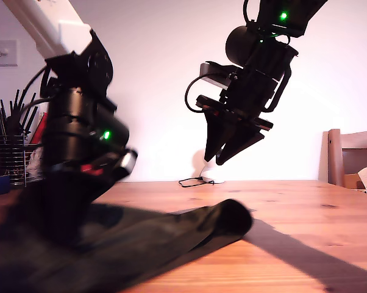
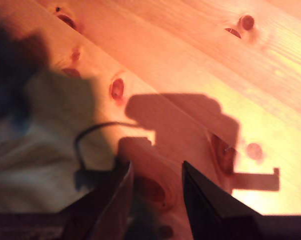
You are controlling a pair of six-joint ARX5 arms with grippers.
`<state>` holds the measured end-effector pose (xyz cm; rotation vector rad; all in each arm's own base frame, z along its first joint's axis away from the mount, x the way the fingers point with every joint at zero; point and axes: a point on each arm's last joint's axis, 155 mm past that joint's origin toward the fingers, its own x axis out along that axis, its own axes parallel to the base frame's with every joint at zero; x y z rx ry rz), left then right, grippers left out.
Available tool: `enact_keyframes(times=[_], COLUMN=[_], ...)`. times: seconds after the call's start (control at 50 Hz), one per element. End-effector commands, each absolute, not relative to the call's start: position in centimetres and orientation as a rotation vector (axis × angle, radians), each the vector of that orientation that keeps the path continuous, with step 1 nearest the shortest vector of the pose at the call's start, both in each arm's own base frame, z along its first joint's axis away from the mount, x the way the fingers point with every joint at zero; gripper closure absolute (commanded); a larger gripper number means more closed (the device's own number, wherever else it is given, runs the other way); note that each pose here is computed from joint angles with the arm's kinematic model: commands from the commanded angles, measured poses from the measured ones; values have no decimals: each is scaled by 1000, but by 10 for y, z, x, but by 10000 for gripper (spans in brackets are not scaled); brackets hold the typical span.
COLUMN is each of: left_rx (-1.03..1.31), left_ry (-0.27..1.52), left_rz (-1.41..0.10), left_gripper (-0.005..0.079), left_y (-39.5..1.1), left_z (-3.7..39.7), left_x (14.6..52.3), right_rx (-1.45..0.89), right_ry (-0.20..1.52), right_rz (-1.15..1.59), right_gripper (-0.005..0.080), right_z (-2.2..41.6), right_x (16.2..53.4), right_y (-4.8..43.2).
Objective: Fold the underwear in front of you. After folding it, place it to the right side.
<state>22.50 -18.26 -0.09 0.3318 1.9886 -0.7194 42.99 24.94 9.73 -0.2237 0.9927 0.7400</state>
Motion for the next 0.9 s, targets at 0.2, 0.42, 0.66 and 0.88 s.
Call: enact_keyframes(times=[0.2,0.42,0.66,0.88], left_rx=[374,367,349,370], left_ry=[1939,1751,1620,1466], left_rz=[-791,-814,-822,-728], left_gripper=[484,484,489,594], left_y=[-201,-225,-240,-230], left_z=[-18,10,51,51], left_x=[226,276,316,366], right_rx=[-195,-196,-186,-186], right_ry=[1016,1030,1033,1046], right_rz=[782,782,796,795], right_gripper=[475,475,475,475], right_z=[80,77,76,75], right_x=[427,425,424,421], right_y=[258,257,259,258])
